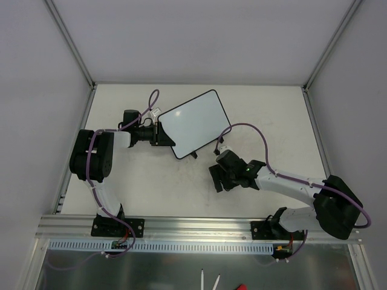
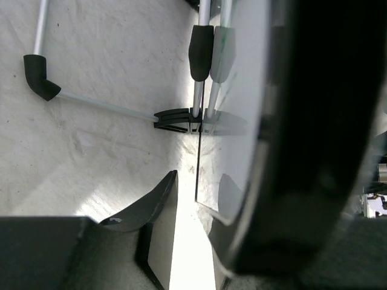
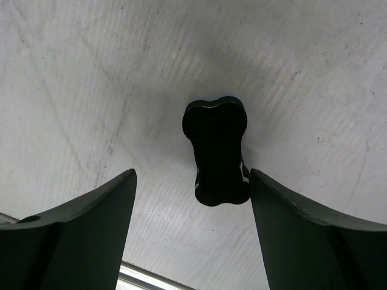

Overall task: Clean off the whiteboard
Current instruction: Place the whiteboard eraser at the center of the board.

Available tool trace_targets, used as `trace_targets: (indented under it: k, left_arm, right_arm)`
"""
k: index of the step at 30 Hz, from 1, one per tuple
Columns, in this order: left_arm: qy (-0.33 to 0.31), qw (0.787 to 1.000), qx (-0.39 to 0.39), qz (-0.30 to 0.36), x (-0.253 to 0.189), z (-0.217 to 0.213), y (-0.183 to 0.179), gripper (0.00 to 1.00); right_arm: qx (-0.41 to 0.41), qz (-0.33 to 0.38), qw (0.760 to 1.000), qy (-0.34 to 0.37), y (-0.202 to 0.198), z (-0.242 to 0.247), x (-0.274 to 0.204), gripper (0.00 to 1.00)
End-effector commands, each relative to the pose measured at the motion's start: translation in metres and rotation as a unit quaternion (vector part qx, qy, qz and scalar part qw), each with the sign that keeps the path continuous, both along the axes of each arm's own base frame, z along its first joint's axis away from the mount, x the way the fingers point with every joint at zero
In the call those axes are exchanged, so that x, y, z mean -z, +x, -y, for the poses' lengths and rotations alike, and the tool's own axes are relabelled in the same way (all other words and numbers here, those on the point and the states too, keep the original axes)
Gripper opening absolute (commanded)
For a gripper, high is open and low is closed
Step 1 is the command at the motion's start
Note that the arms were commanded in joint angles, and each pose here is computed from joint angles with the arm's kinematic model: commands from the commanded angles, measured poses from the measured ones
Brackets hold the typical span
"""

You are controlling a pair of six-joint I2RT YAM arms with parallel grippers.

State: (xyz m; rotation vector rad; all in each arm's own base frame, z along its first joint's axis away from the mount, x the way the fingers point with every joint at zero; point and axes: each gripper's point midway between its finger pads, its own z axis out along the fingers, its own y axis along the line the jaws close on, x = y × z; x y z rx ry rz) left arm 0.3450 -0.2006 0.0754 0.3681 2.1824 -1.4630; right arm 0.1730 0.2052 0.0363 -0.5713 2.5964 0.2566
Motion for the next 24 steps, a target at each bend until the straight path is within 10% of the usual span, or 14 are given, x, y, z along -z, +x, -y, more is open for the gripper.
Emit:
trace_targets:
  k: [1, 22, 23, 24]
  left_arm:
    - [-0.006, 0.999, 0.006, 0.034, -0.018, 0.0, 0.0, 0.26]
    - [-0.02, 0.997, -0.034, 0.071, -0.029, -0.017, -0.002, 0.45]
    - [-0.024, 0.996, -0.034, 0.077, -0.031, -0.019, 0.0, 0.98]
    - [-0.026, 0.996, -0.035, 0.075, -0.031, -0.02, -0.002, 0.99]
  right_arm:
    - [0.002, 0.015, 1.0, -0.003, 0.004, 0.004, -0.006, 0.79]
    - [0.031, 0.081, 0.995, 0.043, 0.016, 0.018, -0.033, 0.95]
    - [0.033, 0.083, 0.995, 0.045, 0.017, 0.019, -0.035, 0.96]
    - [0.032, 0.087, 0.995, 0.049, 0.017, 0.019, -0.037, 0.97]
